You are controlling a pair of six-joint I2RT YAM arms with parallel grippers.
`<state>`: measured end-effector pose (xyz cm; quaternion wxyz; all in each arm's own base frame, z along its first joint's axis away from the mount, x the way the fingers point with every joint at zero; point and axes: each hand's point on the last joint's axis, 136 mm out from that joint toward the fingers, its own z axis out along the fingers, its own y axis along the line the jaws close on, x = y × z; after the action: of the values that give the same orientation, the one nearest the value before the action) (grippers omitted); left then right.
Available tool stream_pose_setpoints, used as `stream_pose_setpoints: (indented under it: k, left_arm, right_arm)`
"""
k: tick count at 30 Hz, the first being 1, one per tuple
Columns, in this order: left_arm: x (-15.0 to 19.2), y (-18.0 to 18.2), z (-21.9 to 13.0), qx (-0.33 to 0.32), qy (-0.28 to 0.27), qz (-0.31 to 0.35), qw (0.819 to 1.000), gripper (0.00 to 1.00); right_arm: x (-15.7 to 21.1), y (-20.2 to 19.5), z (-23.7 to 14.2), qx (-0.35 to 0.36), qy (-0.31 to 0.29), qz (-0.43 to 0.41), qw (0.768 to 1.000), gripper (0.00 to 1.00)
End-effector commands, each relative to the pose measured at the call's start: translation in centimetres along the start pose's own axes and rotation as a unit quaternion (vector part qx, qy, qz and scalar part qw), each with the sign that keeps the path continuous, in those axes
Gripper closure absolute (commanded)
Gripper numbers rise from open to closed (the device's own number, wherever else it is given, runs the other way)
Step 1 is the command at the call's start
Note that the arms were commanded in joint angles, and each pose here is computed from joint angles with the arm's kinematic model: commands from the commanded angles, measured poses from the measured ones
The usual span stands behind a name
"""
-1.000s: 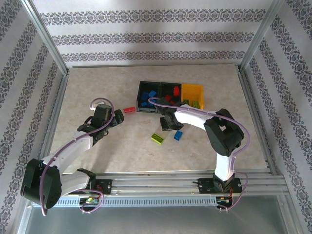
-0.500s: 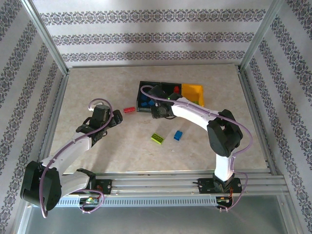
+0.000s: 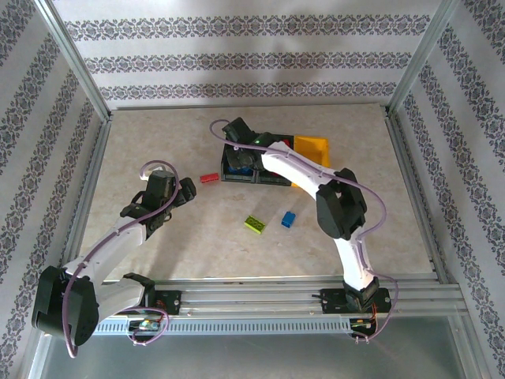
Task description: Sort the legos into containers by color
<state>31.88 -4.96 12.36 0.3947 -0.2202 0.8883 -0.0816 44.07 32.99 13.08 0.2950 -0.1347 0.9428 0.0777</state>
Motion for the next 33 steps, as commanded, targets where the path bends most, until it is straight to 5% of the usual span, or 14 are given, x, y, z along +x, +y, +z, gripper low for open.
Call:
stream_pose_setpoints:
  k: [1,12,18,33]
  left_arm:
    - [0.0,0.7,-0.1,-0.004,-0.002,-0.010,1.000,0.00]
    - [0.2,1.0,0.0,-0.006,0.004,-0.009,1.000,0.00]
    - [0.3,1.3,0.2,-0.012,0.007,-0.008,1.000,0.00]
    - [0.0,2.2,0.9,-0.039,0.024,0.001,0.999,0.00]
  right_arm:
    - [-1.0,-1.0,1.0,0.019,-0.002,-0.012,1.000,0.65]
    - [-2.0,-2.0,3.9,0.025,0.002,-0.003,1.000,0.62]
    - [-1.9,-2.1,4.4,0.026,0.006,0.000,1.000,0.53]
    - [-3.3,-1.6,0.9,0.012,-0.020,0.009,1.000,0.36]
